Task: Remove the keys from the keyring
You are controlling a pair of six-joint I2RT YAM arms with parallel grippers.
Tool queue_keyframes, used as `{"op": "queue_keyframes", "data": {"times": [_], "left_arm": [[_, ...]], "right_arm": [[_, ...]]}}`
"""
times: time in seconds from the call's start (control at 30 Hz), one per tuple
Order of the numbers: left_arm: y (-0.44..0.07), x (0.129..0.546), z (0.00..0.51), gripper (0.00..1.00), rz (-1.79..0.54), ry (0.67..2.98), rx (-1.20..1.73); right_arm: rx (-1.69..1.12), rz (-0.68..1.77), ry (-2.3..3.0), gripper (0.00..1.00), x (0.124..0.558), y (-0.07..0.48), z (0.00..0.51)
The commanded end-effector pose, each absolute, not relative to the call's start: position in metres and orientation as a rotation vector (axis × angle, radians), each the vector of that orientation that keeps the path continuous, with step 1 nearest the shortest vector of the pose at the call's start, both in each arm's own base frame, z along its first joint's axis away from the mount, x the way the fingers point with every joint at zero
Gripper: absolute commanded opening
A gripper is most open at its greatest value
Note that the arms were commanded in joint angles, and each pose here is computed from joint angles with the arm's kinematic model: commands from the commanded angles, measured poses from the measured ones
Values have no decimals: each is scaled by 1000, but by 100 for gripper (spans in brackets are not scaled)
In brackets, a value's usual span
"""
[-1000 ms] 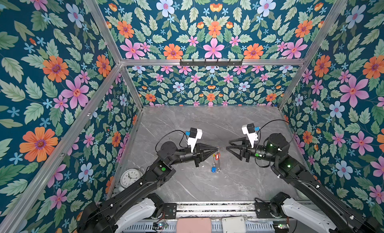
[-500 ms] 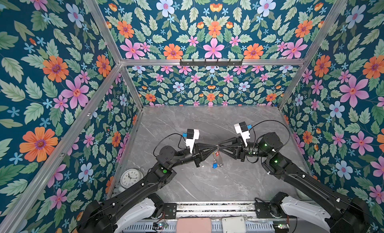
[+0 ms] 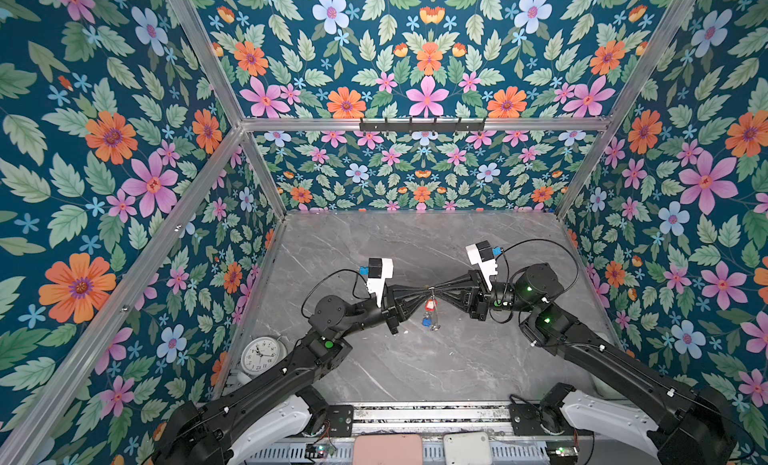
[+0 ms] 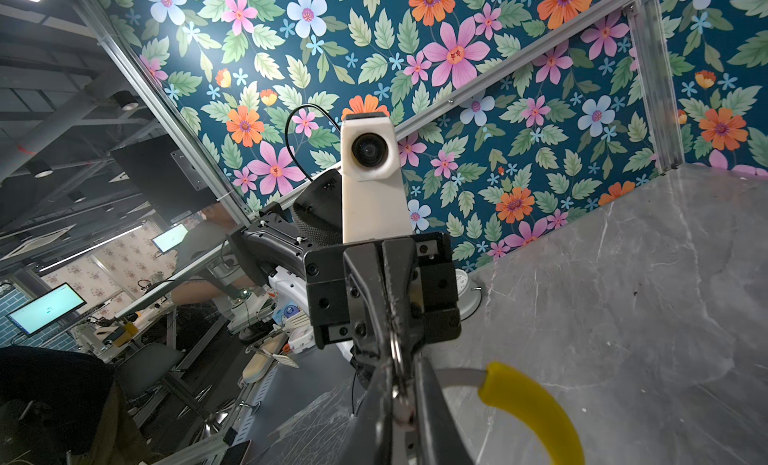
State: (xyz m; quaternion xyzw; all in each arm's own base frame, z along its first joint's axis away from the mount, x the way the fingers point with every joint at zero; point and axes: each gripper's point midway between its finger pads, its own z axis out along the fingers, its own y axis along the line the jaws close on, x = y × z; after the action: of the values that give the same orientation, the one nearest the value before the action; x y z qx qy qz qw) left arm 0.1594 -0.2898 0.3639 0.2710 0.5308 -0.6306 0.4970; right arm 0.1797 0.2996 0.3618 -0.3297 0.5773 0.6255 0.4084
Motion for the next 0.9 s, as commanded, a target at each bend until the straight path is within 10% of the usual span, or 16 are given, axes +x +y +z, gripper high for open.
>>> {"op": "queue_keyframes", "data": {"times": [0.0,0.17,0.43,0.87], "left_arm": [[-286,157,376,0,-1526,1222,652],[-286,156,376,0,-1535,1224,655],[-284,154,360,44,-1490,1331,682],[-292,151,342,37,-1428,1501,793]], "right_arm": [[-828,1578,1432,7,180,300,368],[-827,1541,1473,0,184,300,361],[-937,1421,1613,0,179,295,342],[-1152,1276,1741,0,159,279,337]]}}
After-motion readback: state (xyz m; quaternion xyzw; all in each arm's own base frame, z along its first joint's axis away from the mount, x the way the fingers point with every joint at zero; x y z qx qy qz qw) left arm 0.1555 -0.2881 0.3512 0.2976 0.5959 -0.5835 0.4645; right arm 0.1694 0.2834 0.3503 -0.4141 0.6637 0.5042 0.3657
